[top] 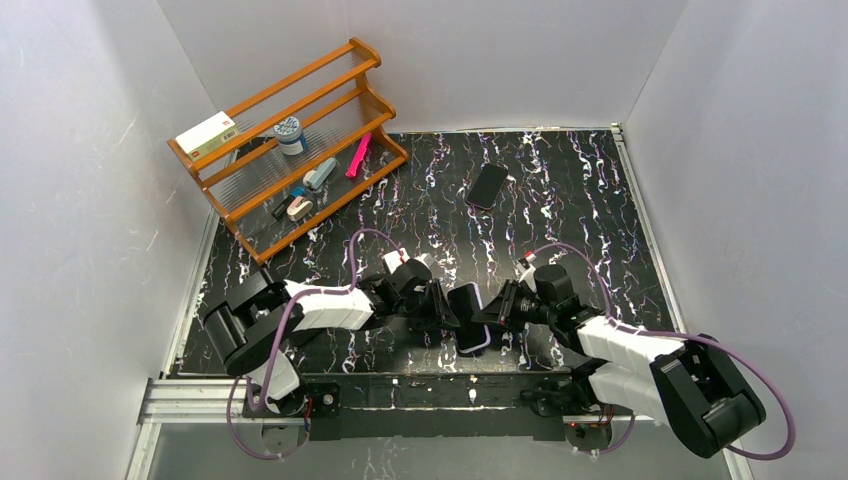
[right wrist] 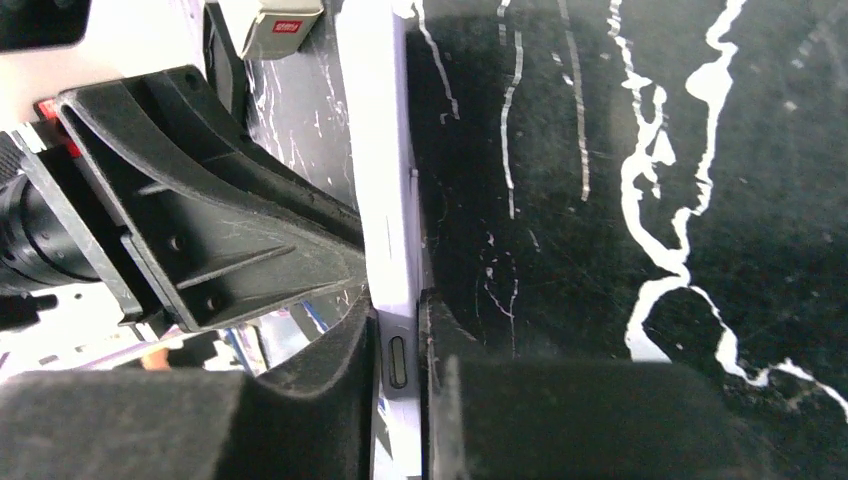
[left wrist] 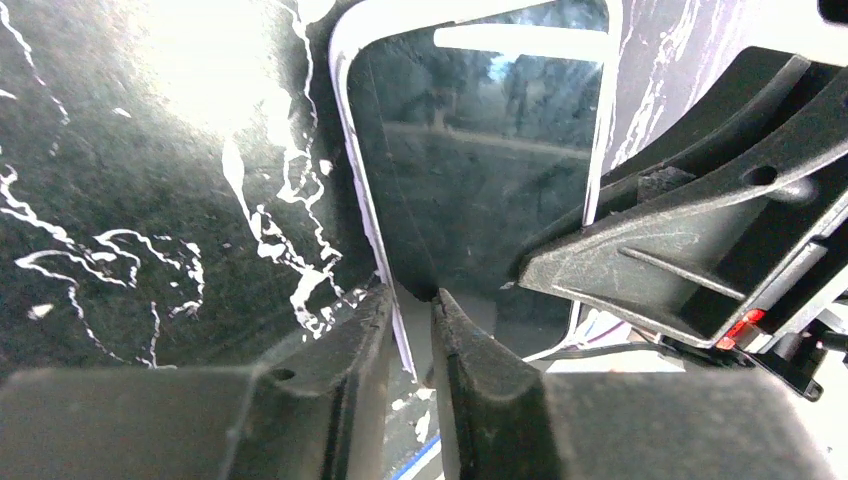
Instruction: Put the phone into the phone case
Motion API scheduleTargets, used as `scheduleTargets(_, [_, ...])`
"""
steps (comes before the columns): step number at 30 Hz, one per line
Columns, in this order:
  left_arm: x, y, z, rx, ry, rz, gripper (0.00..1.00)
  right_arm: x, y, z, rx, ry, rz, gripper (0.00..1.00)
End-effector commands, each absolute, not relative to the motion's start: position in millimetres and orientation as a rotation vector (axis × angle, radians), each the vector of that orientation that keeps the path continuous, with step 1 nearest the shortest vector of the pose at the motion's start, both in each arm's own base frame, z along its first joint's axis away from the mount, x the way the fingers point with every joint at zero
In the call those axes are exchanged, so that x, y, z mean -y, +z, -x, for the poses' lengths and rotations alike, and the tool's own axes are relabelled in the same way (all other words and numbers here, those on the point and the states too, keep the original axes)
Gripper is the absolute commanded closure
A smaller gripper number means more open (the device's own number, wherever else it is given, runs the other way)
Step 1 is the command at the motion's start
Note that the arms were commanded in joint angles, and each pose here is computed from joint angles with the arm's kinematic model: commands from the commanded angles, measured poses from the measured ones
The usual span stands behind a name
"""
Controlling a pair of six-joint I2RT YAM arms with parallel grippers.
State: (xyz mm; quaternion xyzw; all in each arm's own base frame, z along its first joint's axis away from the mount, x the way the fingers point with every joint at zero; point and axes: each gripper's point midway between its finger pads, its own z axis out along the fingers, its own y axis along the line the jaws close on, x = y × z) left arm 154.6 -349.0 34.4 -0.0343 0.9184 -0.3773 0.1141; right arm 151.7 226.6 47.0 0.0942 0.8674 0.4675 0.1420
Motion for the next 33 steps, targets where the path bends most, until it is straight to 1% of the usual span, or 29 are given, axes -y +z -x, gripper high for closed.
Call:
scheduleTargets(1, [347, 50, -152, -2.654, -1.088, 0.063, 0.77, -242, 80, -159, -2.448, 1.417, -0.141, 0.90])
scheduleTargets(2, [345, 57, -157, -2.632, -1.067, 0.058, 0.74, -242, 84, -161, -2.437, 1.414, -0.130, 0.96])
scheduleTargets(3, [341, 63, -159, -2.621, -1.038, 0.043, 0.69, -243, 89, -162, -2.424, 1.417, -0.118, 0.99])
scheduleTargets(6, [341, 98, -170, -2.551, -1.049, 0.006, 0.52, -249, 112, -163, -2.363, 1.489, -0.077, 0.99])
scheduleTargets(10, [327, 148, -182, -2.449, -1.080, 0.000, 0.29, -257, 155, -161, -2.228, 1.620, -0.013, 0.99])
scheduleTargets(11, [324, 163, -185, -2.416, -1.106, -0.001, 0.21, -258, 164, -162, -2.196, 1.639, -0.012, 0.99])
scheduleTargets(12, [320, 176, -187, -2.390, -1.132, -0.005, 0.11, -258, 173, -162, -2.165, 1.659, -0.016, 0.99])
scheduleTargets(13, [316, 187, -189, -2.371, -1.152, -0.007, 0.03, -259, 182, -162, -2.130, 1.680, -0.010, 0.99])
scheduleTargets(14, [312, 196, -189, -2.358, -1.169, -0.014, 0.02, -259, 193, -162, -2.094, 1.704, -0.004, 0.99])
scheduleTargets(19, [300, 236, -187, -2.270, -1.239, -0.061, 0.02, -260, 242, -155, -1.893, 1.847, 0.048, 0.99])
scheduleTargets(24, [302, 272, -183, -2.168, -1.345, -0.084, 0.04, -254, 281, -141, -1.710, 1.918, 0.129, 0.99])
scheduleTargets(29, [300, 287, -183, -2.095, -1.386, -0.051, 0.08, -249, 303, -133, -1.606, 1.955, 0.154, 0.99])
scheduleTargets(33, [311, 303, -179, -1.982, -1.558, -0.042, 0.12, -247, 310, -125, -1.567, 2.027, 0.161, 0.99])
